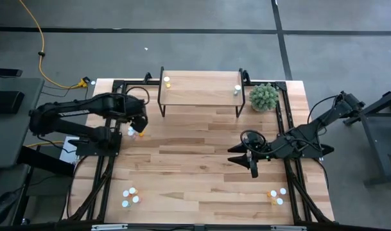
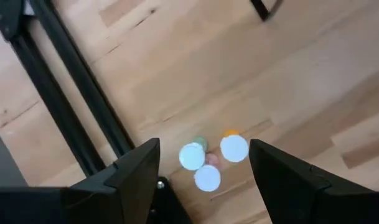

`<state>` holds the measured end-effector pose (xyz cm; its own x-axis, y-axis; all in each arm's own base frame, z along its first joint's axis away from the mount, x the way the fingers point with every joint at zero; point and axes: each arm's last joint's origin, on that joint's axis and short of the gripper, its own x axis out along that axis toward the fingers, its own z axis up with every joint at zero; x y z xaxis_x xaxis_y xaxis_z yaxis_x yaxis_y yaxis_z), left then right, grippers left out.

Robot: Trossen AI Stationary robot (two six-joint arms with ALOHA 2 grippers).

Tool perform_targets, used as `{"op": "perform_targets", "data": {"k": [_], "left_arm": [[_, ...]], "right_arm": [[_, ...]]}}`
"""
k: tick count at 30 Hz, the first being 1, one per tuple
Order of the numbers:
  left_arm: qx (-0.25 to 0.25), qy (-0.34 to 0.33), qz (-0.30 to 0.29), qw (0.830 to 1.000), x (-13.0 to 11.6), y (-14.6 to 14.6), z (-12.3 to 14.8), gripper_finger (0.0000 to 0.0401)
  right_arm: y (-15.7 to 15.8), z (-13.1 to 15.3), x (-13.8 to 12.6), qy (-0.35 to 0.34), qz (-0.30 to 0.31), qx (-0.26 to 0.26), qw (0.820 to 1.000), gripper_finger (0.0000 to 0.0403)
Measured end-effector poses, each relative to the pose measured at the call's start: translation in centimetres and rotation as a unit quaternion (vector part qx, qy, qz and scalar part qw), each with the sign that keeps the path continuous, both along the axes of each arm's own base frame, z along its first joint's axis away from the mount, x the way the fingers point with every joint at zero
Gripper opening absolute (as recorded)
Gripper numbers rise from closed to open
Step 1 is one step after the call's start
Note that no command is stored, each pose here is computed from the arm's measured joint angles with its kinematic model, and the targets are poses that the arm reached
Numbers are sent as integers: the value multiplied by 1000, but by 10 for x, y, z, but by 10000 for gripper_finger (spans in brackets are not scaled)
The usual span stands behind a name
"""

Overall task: Pick and place medicine bottles onto shelf by color
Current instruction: Put the top blue pill bottle aligned with the other blue pill bottle on the shelf

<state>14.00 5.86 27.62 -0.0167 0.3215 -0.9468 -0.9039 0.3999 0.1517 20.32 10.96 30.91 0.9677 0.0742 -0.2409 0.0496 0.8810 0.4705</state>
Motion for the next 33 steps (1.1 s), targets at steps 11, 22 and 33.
{"op": "perform_targets", "data": {"k": [11,22,33], "left_arm": [[-46,-6,148,988,-7,0,-46,232],[-38,-5,231,972,-11,8,-57,229],[-85,68,218,970,3,19,-80,229]], "right_arm": [[0,0,0,0,0,-3,1000,184],[0,-1,0,3,-1,-7,1000,184],[-1,-2,0,9,-2,-11,1000,184]]}}
